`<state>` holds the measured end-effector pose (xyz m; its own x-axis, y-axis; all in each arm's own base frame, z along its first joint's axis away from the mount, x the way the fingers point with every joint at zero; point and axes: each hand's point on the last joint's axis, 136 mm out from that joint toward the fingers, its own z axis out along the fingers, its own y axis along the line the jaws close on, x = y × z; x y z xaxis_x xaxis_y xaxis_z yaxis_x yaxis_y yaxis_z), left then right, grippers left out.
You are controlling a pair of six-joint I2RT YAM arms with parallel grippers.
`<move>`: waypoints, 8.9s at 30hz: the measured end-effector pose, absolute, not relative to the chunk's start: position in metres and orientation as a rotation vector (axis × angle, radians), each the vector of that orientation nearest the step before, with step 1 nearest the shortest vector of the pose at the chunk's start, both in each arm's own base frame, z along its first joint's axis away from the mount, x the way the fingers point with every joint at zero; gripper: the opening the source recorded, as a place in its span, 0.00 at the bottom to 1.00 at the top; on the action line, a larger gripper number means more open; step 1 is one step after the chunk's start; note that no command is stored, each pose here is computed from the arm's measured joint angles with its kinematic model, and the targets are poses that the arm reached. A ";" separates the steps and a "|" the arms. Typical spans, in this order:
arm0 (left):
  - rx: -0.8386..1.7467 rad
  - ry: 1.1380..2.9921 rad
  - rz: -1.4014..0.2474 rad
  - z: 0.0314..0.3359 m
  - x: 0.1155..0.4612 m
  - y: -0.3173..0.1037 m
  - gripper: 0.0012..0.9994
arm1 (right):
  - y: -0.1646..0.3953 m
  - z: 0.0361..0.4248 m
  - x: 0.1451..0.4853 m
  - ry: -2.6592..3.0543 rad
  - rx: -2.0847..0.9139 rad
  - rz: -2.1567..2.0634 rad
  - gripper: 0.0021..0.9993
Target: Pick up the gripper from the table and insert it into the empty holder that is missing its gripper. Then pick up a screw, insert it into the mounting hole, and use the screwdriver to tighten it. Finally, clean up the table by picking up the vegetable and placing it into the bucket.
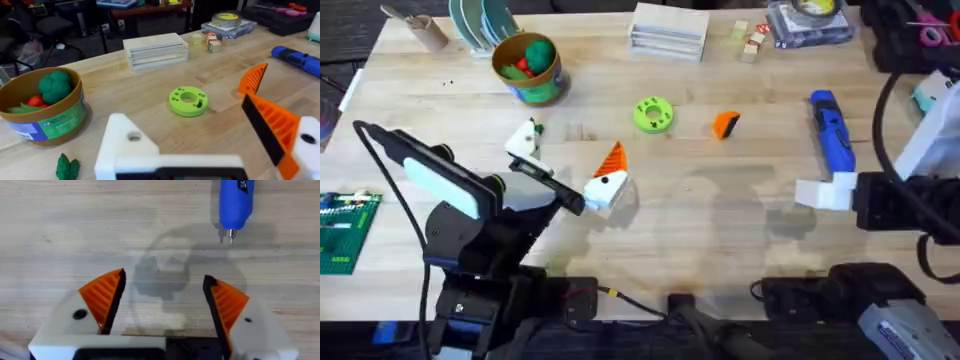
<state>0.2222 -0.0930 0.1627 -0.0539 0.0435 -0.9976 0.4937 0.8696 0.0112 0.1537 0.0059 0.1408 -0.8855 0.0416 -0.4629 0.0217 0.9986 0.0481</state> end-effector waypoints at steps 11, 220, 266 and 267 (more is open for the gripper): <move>0.430 1.597 -0.385 0.163 0.222 -0.093 0.99 | 0.006 0.141 0.154 2.658 0.045 0.057 0.99; 0.724 1.536 -0.842 0.163 0.166 -0.152 0.99 | 0.318 0.178 0.247 2.202 -0.607 1.987 0.01; 0.594 1.583 -0.777 0.163 0.184 -0.137 0.99 | 0.372 0.169 0.248 2.132 -0.582 1.694 0.01; 0.591 1.584 -0.773 0.163 0.184 -0.137 0.99 | 0.372 0.169 0.249 2.125 -0.586 1.692 0.01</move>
<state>0.1844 -0.1370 0.1629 -0.1543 -0.0508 -0.9867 0.7466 0.6480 -0.1502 0.2487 0.3724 0.1685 -0.8490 -0.0961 -0.5196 -0.5279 0.1966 0.8262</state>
